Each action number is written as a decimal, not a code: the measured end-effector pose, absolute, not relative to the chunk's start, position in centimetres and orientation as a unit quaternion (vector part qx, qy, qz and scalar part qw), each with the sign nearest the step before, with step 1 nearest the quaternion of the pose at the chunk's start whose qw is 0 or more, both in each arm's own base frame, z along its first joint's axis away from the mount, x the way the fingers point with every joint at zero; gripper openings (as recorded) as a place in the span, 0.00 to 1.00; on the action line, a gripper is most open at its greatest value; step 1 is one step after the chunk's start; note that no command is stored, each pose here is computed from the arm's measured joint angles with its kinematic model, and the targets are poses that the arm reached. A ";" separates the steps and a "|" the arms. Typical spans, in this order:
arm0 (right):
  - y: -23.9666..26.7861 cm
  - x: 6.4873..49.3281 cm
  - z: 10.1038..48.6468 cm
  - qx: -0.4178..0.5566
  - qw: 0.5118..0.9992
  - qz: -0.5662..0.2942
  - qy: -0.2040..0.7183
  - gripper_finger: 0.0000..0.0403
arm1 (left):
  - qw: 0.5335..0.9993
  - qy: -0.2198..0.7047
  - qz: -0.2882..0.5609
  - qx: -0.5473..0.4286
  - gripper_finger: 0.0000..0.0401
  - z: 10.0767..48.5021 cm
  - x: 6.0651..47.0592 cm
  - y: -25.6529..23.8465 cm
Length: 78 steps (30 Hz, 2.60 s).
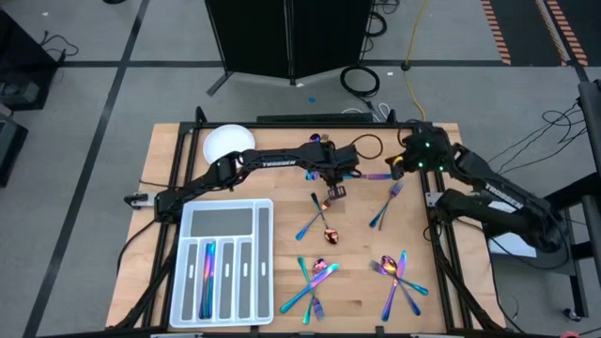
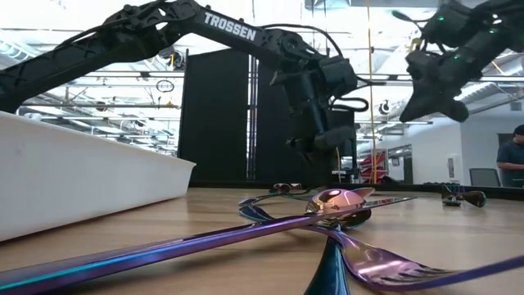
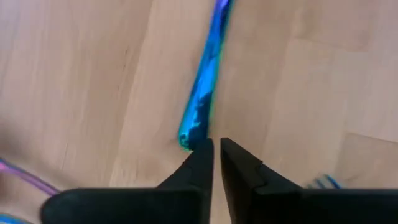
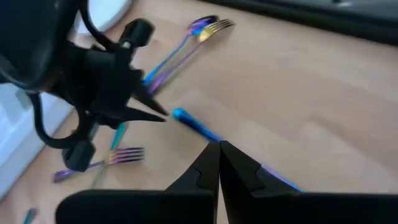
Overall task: Sort silverware
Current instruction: Put the iridescent blue knife in the silverware tray
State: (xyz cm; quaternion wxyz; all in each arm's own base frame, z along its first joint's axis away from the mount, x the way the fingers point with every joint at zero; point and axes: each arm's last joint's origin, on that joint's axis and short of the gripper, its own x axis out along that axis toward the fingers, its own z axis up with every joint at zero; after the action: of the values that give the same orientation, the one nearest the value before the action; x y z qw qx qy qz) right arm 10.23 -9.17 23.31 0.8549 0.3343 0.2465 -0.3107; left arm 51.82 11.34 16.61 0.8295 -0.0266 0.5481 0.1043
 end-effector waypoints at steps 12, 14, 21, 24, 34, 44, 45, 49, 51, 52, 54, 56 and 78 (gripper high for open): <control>-11.4 11.6 17.5 0.363 0.759 -0.389 0.376 0.00 | 0.835 0.549 0.042 0.016 0.34 16.7 51.9 11.0; -11.8 11.9 16.5 0.365 0.742 -0.393 0.403 0.00 | 0.835 0.549 0.039 0.018 0.36 16.7 51.9 11.0; -12.5 12.4 14.2 0.375 0.702 -0.391 0.463 0.00 | 0.835 0.549 0.033 0.027 0.37 16.7 51.9 11.0; -12.6 12.4 14.1 0.369 0.698 -0.399 0.466 0.00 | 0.835 0.549 0.027 0.037 0.38 16.7 51.9 11.0; -12.6 12.3 14.0 0.362 0.692 -0.410 0.472 0.00 | 0.835 0.548 0.022 0.045 0.38 16.8 51.9 11.1; -12.6 12.0 14.0 0.350 0.677 -0.432 0.482 0.00 | 0.835 0.548 0.022 0.045 0.38 16.9 51.9 11.0; -12.6 12.0 14.0 0.351 0.677 -0.432 0.482 0.00 | 0.835 0.548 0.022 0.045 0.38 16.9 51.9 11.0; -12.9 12.2 13.4 0.353 0.667 -0.431 0.495 0.00 | 0.835 0.547 0.020 0.048 0.38 16.9 51.9 11.0; -13.0 12.4 12.8 0.355 0.657 -0.430 0.506 0.00 | 0.837 0.546 0.017 0.046 0.38 16.9 51.9 11.0; -13.2 12.6 12.6 0.355 0.655 -0.431 0.509 0.00 | 0.837 0.545 0.016 0.046 0.38 16.9 52.0 11.0; -13.5 12.8 12.2 0.351 0.656 -0.432 0.509 0.00 | 0.837 0.545 0.015 0.046 0.38 16.9 52.0 11.0; -13.7 13.0 12.1 0.346 0.662 -0.432 0.505 0.00 | 0.837 0.544 0.014 0.049 0.38 16.9 52.0 11.0; -13.5 12.9 12.3 0.336 0.678 -0.418 0.503 0.00 | 0.840 0.540 0.000 -0.046 0.38 16.0 50.3 16.1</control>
State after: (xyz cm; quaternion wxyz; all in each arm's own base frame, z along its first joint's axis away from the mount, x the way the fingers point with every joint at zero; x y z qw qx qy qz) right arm 12.88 -13.54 12.28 0.6782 0.3359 0.5028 -0.4176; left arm 50.29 16.14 15.99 0.8404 -0.0459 0.5401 -0.0002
